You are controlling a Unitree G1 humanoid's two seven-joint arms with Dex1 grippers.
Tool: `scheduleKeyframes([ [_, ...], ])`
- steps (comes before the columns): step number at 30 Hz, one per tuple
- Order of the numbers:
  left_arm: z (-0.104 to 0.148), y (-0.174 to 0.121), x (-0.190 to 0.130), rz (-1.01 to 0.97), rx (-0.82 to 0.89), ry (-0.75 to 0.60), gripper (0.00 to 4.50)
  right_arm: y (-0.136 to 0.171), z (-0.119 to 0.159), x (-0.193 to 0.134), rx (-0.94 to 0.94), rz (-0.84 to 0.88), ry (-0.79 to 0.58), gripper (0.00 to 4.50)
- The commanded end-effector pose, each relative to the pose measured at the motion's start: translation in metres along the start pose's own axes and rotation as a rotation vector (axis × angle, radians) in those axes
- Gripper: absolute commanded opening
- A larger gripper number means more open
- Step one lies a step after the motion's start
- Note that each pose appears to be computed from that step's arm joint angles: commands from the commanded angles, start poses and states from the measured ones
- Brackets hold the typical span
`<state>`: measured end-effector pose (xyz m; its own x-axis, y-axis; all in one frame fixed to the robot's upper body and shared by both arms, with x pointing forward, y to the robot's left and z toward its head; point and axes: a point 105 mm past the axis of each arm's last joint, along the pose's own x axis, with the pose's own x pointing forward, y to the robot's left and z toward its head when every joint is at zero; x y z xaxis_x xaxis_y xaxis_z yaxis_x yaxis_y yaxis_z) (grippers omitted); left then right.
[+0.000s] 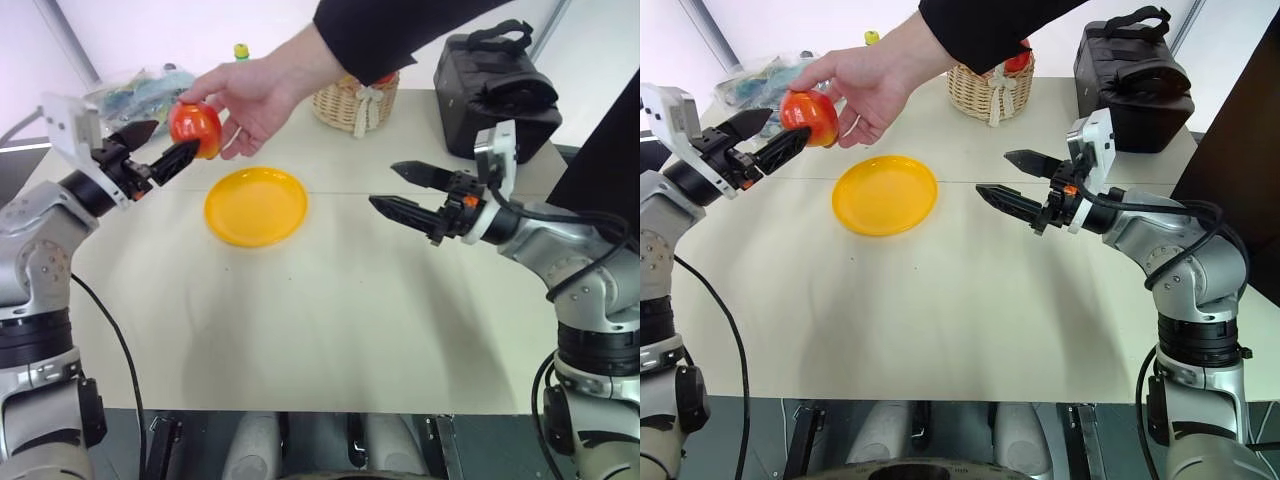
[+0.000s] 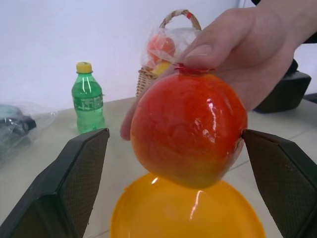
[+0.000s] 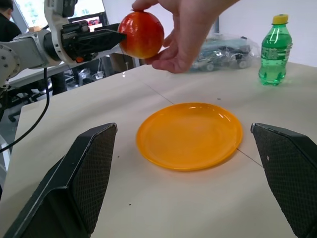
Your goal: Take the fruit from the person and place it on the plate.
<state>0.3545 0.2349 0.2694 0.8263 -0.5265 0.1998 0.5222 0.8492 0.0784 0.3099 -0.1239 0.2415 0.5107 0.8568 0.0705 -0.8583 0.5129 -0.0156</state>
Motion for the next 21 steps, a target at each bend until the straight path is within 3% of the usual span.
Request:
scheduleKeyframes([
  [1, 0.010, -0.001, 0.008, -0.011, 0.045, -0.041, 4.50, 0.006, 0.014, -0.001, -0.055, 0.007, -0.047, 4.43],
  [4, 0.008, -0.005, 0.013, -0.031, 0.048, -0.048, 4.50, 0.005, 0.014, -0.001, -0.057, -0.002, -0.050, 4.43],
  [5, 0.009, -0.006, 0.014, -0.034, 0.047, -0.054, 3.97, 0.005, 0.013, -0.001, -0.057, -0.004, -0.050, 4.50],
  [8, 0.011, -0.007, 0.015, -0.040, 0.046, -0.071, 2.98, 0.005, 0.013, -0.001, -0.056, -0.007, -0.051, 4.50],
  [14, 0.012, -0.004, 0.014, -0.025, 0.048, -0.065, 2.94, 0.005, 0.011, -0.001, -0.053, -0.011, -0.050, 4.50],
  [18, -0.025, -0.008, 0.013, -0.028, 0.051, 0.115, 2.94, 0.005, 0.006, 0.000, -0.049, -0.009, -0.031, 4.50],
  [21, -0.043, -0.018, 0.020, -0.044, 0.041, 0.165, 2.94, 0.005, 0.004, 0.000, -0.039, -0.008, -0.028, 4.50],
])
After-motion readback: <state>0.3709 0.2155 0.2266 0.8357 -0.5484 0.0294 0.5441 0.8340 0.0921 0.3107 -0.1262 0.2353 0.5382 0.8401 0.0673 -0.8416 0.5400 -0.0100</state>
